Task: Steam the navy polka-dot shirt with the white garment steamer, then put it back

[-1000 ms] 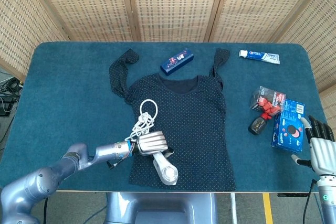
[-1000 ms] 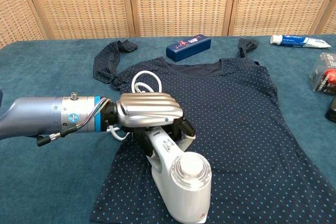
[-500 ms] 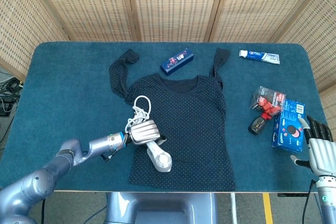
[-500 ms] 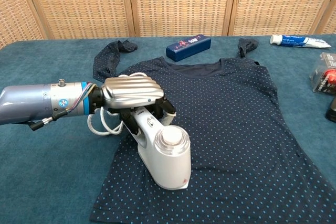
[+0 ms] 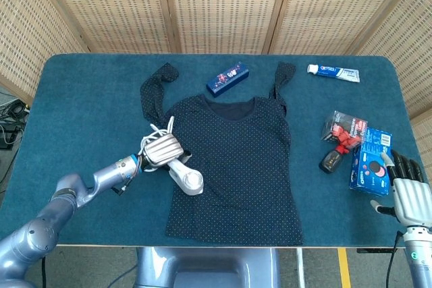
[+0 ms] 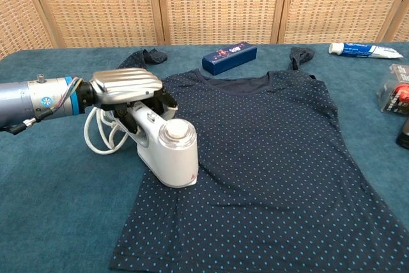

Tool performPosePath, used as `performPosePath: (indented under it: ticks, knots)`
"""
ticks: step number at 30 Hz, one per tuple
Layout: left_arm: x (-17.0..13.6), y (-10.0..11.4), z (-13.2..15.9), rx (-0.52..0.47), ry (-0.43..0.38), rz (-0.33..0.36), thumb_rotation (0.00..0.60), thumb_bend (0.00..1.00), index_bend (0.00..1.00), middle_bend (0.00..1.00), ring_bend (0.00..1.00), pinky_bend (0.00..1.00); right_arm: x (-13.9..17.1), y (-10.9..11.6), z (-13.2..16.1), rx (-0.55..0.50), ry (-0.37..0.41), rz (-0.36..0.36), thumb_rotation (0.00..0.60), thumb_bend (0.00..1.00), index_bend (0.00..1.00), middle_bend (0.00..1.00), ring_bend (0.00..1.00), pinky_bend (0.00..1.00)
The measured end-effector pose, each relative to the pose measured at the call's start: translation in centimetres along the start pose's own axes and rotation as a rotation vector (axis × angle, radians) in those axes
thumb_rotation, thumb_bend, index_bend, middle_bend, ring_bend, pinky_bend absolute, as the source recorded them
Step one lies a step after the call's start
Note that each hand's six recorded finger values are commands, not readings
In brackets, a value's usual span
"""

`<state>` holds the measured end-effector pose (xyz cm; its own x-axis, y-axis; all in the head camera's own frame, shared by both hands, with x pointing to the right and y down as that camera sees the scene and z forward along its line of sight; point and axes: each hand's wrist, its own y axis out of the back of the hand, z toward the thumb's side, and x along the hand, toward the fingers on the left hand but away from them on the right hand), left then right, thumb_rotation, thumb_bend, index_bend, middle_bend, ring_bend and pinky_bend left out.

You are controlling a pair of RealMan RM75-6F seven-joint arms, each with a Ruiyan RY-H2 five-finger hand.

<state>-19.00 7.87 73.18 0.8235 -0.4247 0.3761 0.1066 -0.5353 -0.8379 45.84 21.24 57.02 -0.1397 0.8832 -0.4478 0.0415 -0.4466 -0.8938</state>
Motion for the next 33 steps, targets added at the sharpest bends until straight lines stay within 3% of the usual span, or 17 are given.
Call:
performPosePath:
  ticks: [6, 11, 13, 26, 33]
  knots:
    - [-1.0, 5.2, -1.7, -0.018, 0.028, 0.181, 0.6, 0.85, 1.0, 0.94, 0.9, 1.0, 0.0, 0.1, -0.1, -0.002, -0.004, -0.003, 0.6, 0.0, 0.0, 0.0, 0.0, 0.0]
    - [-3.2, 8.6, -4.5, 0.006, 0.115, 0.25, 0.6, 0.85, 1.0, 0.94, 0.9, 1.0, 0.2, 0.0, 0.3, -0.002, 0.012, 0.003, 0.6, 0.0, 0.0, 0.0, 0.0, 0.0]
    - [-4.2, 8.9, -5.4, 0.014, 0.155, 0.262, 0.6, 0.85, 1.0, 0.94, 0.9, 1.0, 0.2, -0.1, 0.6, -0.002, 0.02, 0.007, 0.6, 0.0, 0.0, 0.0, 0.0, 0.0]
    - [-11.7, 4.6, -11.5, -0.157, 0.538, 0.221, 0.6, 0.84, 1.0, 0.94, 0.9, 1.0, 0.6, -0.2, 1.3, -0.017, 0.052, 0.019, 0.6, 0.0, 0.0, 0.0, 0.0, 0.0]
    - [-11.9, 2.7, -12.9, -0.156, 0.619, 0.184, 0.6, 0.82, 1.0, 0.94, 0.9, 1.0, 0.5, -0.3, 1.3, -0.018, 0.053, 0.026, 0.6, 0.0, 0.0, 0.0, 0.0, 0.0]
